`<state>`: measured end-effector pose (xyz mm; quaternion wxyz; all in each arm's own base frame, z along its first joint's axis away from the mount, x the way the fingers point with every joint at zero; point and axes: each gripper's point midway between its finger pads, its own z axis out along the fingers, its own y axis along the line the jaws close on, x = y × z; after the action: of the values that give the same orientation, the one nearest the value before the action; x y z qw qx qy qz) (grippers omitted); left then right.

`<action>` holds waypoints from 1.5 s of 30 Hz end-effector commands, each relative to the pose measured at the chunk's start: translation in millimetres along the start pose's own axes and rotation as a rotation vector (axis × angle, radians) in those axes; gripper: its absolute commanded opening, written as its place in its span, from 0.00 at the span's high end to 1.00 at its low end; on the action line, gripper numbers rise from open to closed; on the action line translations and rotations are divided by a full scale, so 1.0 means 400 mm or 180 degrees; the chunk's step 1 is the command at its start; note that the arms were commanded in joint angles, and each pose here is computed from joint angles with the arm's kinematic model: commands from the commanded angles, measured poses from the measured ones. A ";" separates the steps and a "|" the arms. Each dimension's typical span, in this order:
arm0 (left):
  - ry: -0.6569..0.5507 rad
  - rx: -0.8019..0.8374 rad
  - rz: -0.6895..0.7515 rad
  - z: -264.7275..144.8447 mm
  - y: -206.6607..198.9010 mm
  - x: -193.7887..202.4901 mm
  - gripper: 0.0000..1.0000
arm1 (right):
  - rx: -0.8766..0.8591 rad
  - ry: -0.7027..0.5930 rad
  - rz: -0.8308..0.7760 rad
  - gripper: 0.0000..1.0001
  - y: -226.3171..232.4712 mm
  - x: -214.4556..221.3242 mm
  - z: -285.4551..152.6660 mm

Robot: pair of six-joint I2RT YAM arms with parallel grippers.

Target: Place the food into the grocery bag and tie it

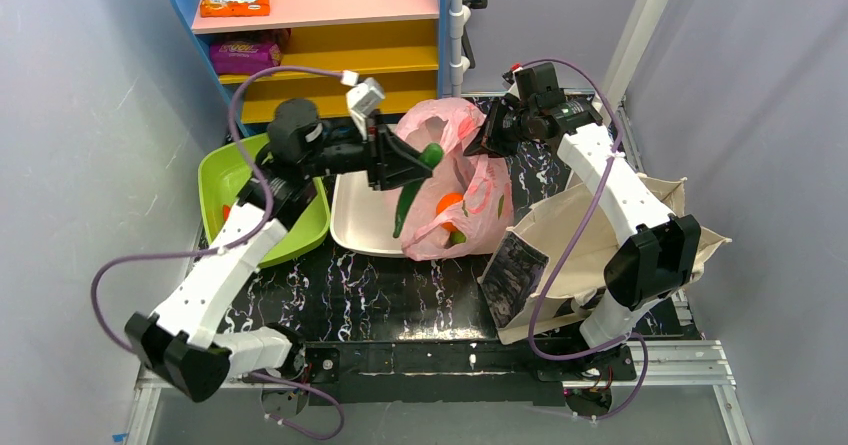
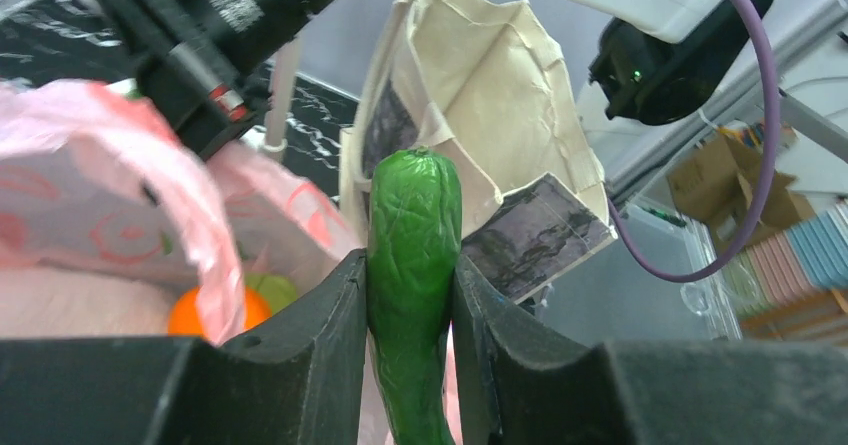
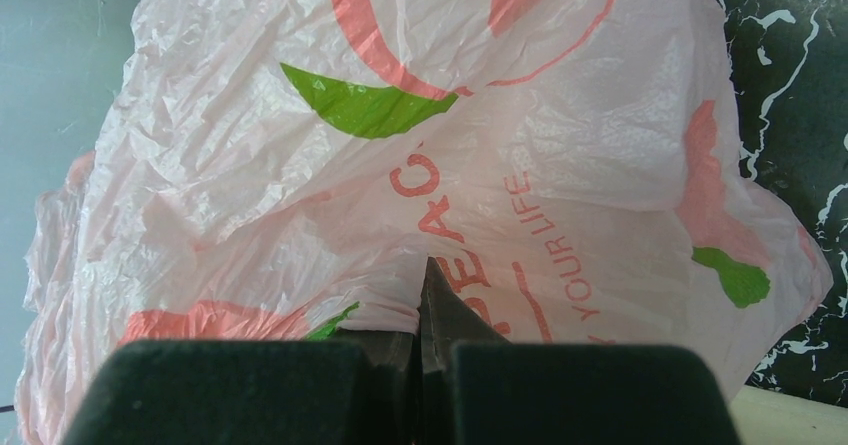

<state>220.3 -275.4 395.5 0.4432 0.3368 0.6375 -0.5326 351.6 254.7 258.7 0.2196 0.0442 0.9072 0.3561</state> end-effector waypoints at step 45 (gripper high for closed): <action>0.0504 -0.0444 -0.0284 0.237 0.251 0.136 0.11 | -0.0111 -0.0196 -0.0289 0.99 0.058 -0.036 -0.067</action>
<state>317.7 -348.4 286.9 0.3776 0.3107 0.7389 -0.4635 352.2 251.8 275.6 0.2391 0.0232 0.9049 0.3513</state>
